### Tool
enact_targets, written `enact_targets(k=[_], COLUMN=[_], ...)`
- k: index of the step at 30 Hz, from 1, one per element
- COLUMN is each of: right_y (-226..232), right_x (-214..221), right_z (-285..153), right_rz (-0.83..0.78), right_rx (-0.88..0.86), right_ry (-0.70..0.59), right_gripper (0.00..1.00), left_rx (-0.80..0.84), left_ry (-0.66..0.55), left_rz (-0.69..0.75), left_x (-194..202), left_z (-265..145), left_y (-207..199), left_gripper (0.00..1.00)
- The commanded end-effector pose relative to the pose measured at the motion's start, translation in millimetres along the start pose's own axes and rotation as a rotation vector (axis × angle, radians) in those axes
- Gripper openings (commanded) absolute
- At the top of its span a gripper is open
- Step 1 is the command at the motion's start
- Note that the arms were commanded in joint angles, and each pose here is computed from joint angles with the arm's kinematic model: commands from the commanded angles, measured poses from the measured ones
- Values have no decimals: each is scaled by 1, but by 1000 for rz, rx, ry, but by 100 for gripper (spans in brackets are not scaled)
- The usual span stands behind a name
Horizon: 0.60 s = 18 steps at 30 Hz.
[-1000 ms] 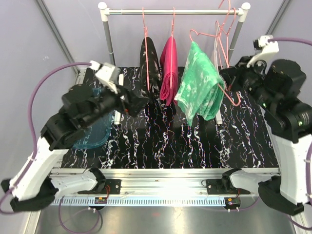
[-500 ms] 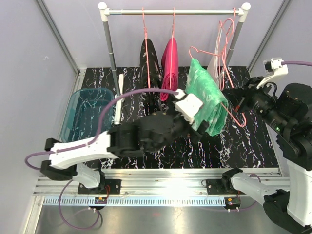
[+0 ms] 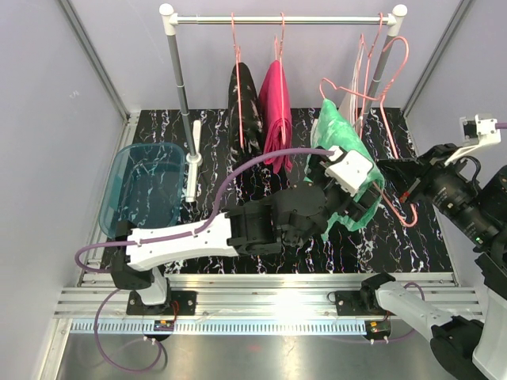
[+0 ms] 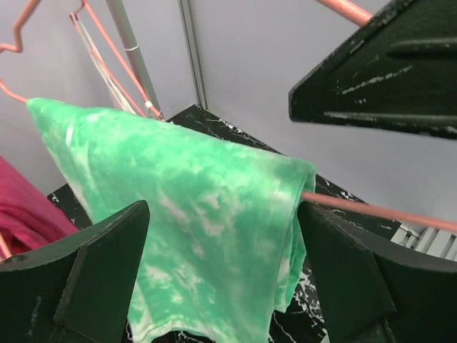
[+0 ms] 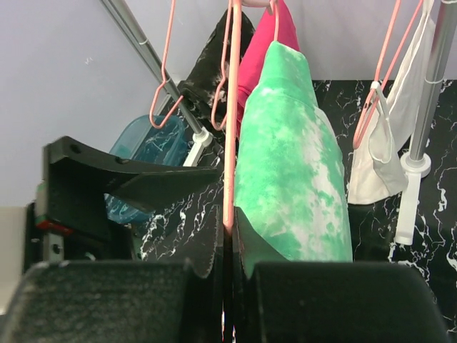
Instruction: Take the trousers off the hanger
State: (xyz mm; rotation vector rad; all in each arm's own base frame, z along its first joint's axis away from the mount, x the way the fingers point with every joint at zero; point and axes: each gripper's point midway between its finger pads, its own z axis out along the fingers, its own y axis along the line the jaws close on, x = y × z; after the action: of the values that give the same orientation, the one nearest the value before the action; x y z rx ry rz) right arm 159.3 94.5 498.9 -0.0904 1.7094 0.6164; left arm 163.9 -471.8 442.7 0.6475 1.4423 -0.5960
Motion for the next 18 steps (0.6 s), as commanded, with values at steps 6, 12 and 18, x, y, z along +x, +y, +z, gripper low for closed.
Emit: enact_targets(k=[6, 12, 18], right_y=[27, 33, 44], right_x=[-66, -68, -70], right_z=[-33, -36, -36], right_rz=[-4, 5, 38], right_rx=[-98, -124, -180], right_ry=[-268, -272, -268], right_gripper=[0, 0, 0], left_rx=[-58, -67, -74], left_ry=[-88, -88, -112], left_rz=[-60, -61, -67], left_x=[-30, -25, -29], left_z=[11, 12, 16], left_y=[8, 10, 10], left_gripper=[62, 59, 47])
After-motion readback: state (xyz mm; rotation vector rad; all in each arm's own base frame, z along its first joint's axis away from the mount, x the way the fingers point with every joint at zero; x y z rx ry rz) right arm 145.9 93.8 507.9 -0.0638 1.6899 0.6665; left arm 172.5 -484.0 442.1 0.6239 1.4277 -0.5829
